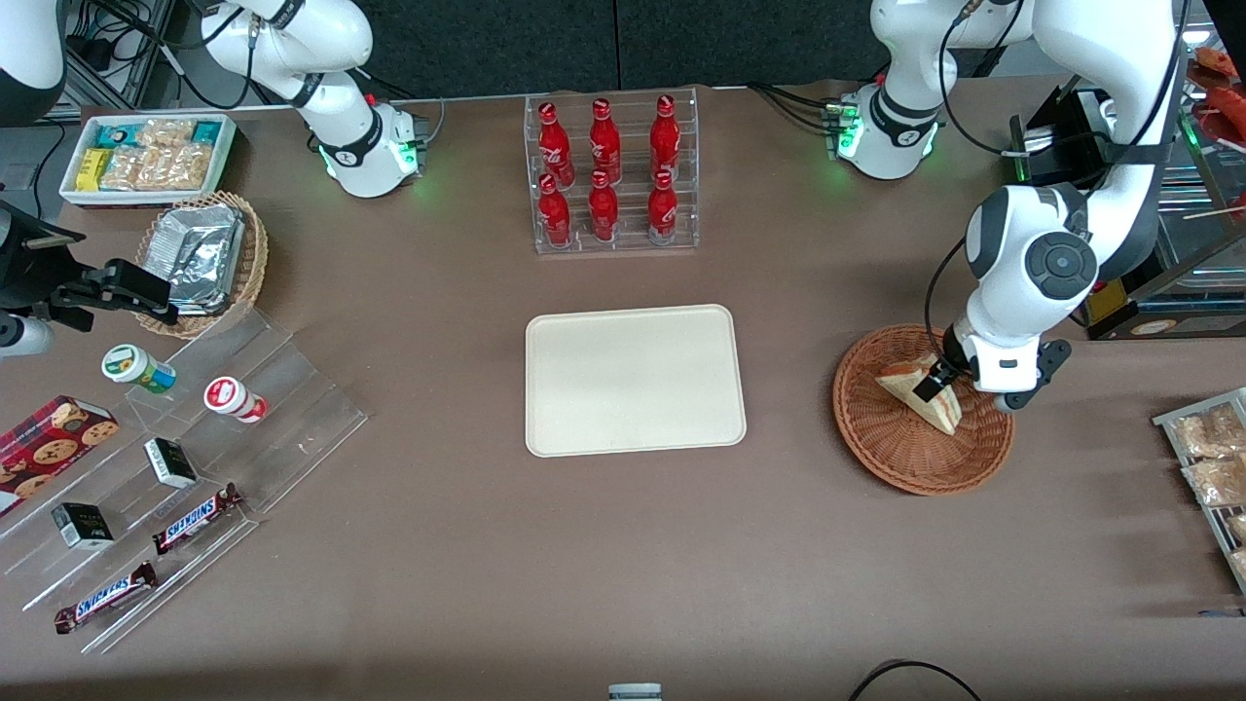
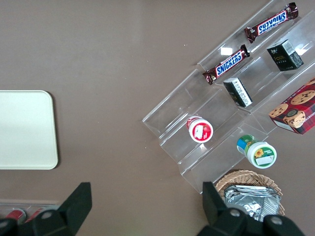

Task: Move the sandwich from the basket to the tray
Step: 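Lower the left gripper and close it on the wrapped sandwich, then lift the sandwich and carry it over the white tray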

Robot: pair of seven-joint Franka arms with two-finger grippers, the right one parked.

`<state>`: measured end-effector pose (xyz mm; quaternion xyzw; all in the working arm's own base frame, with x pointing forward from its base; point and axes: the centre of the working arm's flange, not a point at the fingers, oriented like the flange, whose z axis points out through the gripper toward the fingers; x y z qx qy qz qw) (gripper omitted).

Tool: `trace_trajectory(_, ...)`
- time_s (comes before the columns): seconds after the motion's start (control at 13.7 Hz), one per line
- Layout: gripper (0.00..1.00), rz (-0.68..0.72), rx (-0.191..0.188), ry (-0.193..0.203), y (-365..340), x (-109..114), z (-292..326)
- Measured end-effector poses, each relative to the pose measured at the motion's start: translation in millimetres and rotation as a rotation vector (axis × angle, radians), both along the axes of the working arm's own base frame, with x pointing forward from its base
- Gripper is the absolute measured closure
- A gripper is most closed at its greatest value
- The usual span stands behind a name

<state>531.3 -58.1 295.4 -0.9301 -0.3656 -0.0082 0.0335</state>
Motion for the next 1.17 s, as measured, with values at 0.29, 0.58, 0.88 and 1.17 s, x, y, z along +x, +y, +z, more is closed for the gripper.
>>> trace_trajectory(0.29,0.00,0.004,-0.002,0.005,-3,0,-10)
trace_trajectory(0.58,0.00,0.006,0.001,0.040,-2,-6,-27)
trace_trajectory(0.88,0.07,0.006,0.001,0.056,-2,-9,-40)
trace_trajectory(1.17,0.49,0.007,0.001,0.060,-2,-9,-42)
